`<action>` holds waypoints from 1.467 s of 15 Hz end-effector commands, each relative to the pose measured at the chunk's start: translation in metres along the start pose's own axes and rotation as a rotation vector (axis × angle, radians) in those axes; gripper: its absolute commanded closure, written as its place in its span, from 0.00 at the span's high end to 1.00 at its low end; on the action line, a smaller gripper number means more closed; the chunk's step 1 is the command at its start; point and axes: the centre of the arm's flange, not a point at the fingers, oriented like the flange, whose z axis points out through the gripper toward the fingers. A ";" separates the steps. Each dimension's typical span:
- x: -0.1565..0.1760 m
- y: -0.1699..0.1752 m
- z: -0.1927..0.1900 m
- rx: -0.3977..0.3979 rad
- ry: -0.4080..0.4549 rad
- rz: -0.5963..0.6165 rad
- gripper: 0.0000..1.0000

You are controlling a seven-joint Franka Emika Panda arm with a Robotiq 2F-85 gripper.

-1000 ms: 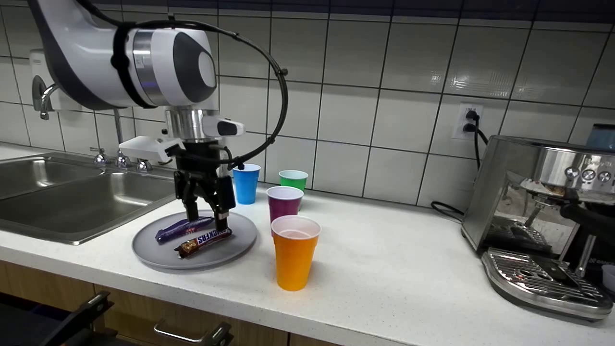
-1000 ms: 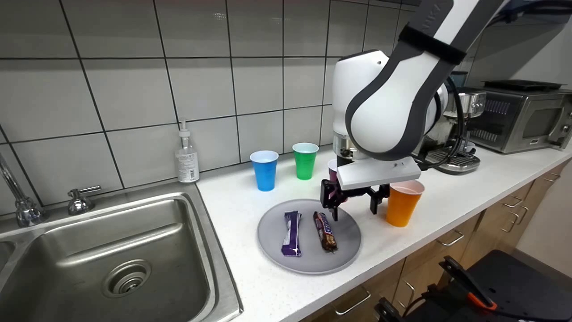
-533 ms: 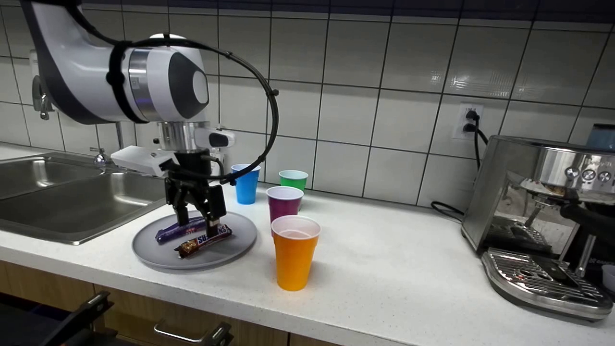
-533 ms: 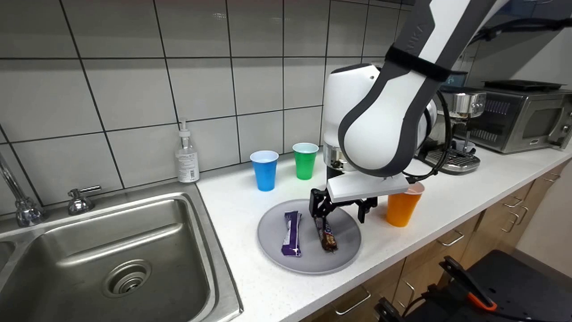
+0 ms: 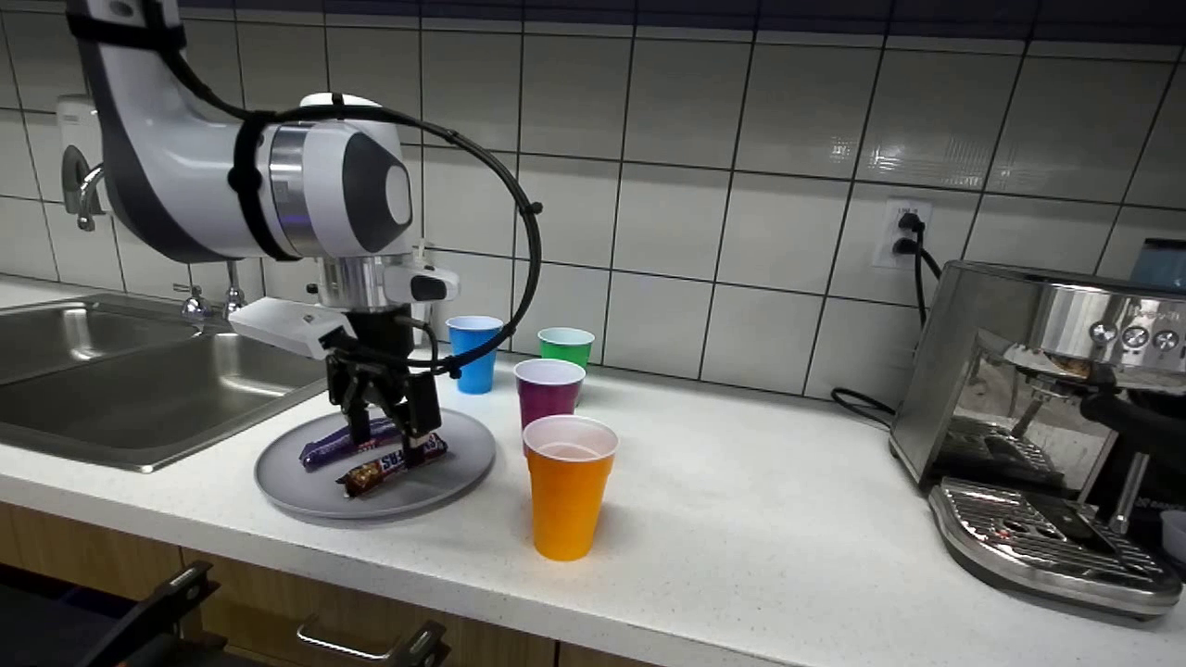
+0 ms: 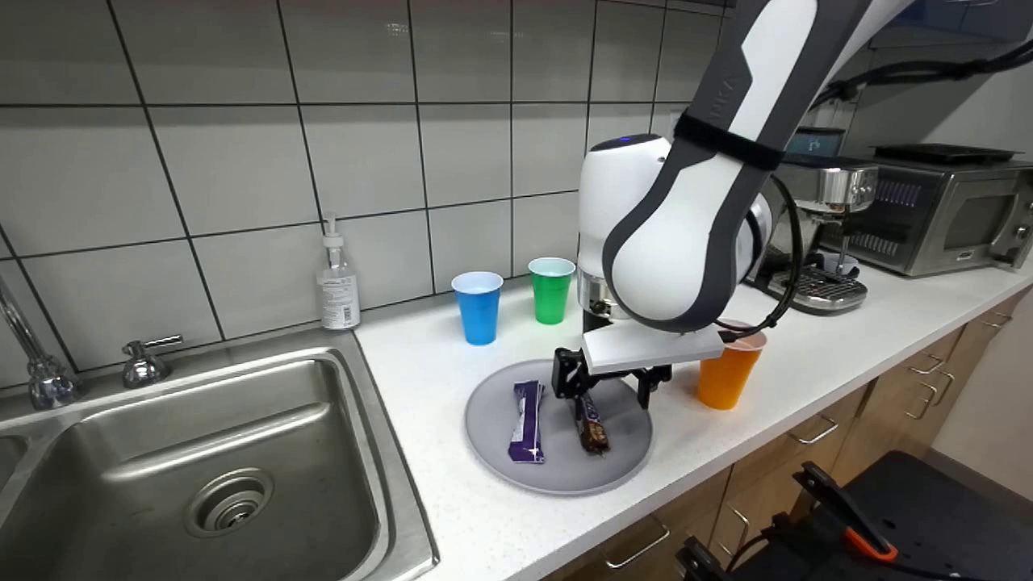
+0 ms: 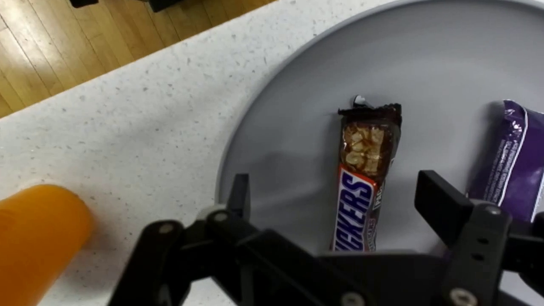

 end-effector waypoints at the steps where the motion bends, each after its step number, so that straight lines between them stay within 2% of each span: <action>1: 0.014 -0.012 0.015 0.001 0.016 0.021 1.00; 6: 0.019 -0.023 0.034 -0.012 -0.016 0.034 1.00; 15: 0.026 -0.025 0.034 -0.033 -0.003 0.044 1.00; 16: 0.027 -0.024 0.034 -0.033 0.001 0.047 0.75; 18: 0.030 -0.021 0.032 -0.033 0.004 0.050 0.66; 22: 0.035 -0.021 0.029 -0.032 0.017 0.050 0.34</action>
